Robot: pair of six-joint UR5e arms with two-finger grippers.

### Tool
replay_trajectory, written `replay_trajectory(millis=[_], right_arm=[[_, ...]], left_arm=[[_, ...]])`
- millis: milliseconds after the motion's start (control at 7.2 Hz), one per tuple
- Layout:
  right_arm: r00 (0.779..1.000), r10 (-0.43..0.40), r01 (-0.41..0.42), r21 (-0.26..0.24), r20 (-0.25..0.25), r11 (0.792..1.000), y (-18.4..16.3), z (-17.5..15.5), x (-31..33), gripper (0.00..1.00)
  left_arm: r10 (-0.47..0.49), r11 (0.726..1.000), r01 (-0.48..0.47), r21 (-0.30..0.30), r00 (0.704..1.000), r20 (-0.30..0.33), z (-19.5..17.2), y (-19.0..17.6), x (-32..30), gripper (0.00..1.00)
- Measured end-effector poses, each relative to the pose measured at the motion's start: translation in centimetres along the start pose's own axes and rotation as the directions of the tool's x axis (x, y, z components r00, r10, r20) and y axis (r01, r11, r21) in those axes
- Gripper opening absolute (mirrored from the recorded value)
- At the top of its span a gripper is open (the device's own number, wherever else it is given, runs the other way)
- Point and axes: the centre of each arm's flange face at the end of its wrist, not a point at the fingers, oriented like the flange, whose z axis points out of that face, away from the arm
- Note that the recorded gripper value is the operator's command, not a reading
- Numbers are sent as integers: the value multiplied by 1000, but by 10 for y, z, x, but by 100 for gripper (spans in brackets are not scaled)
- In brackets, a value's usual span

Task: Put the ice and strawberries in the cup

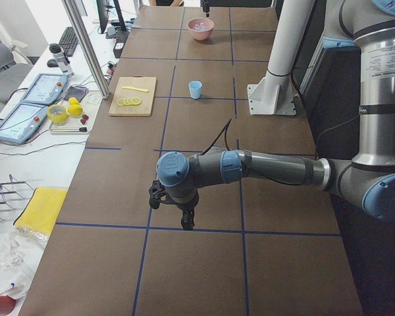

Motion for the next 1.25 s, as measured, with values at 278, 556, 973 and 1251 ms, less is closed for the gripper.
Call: replay_trajectory(millis=[278,556,973,1251], right_arm=[[999,-33,33,-11,0,999,-19,23,6,87],[998,-61,61,10,-2,998,-24,40,17,85],[998,-60,60,16,0,998,-26,45,19,82],[998,-68,68,13,1,998,-27,47,16,80]], left_arm=[[1,1000,-1,1,1000,0,-1,0,1,100],[4,1000,-4,4,1000,0,-2,0,2,100],[6,1000,-6,5,1000,1,-3,0,3,100],[6,1000,-6,5,1000,1,-3,0,3,100]])
